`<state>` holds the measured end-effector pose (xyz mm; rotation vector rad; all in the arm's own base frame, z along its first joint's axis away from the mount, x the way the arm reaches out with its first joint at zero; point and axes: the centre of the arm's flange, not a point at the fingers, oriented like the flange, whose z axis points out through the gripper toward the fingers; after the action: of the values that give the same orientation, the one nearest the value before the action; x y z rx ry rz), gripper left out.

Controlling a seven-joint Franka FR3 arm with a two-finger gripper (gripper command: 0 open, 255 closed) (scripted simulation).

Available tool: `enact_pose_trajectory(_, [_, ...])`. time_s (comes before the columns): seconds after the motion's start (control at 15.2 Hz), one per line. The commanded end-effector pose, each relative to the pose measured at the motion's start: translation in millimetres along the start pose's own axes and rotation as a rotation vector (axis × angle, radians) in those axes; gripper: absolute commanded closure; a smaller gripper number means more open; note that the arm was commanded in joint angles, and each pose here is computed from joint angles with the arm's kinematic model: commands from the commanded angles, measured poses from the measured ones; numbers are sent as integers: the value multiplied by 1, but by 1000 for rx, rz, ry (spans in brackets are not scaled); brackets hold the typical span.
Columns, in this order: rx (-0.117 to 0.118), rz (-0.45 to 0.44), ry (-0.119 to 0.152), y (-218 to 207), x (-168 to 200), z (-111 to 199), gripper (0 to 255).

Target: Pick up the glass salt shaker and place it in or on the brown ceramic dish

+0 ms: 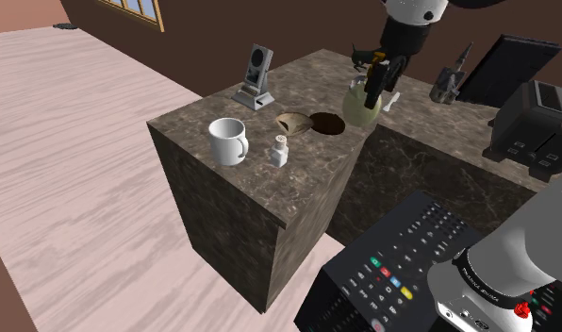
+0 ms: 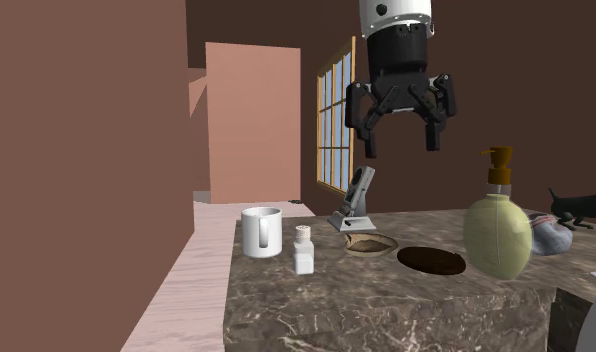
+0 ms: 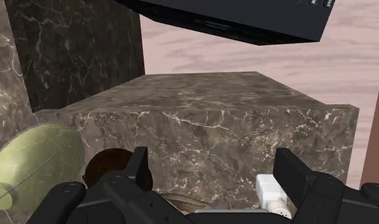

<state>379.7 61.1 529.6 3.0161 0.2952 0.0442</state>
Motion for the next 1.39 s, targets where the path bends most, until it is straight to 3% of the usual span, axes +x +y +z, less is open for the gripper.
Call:
enact_pose_trajectory(0.0, [1, -6, 10, -18, 15, 17, 0])
enact_pose_trajectory(1.06, [7, -50, 74, -132, 136, 136, 0])
enact_pose_trajectory(1.32, [7, -52, 77, -137, 143, 156, 0])
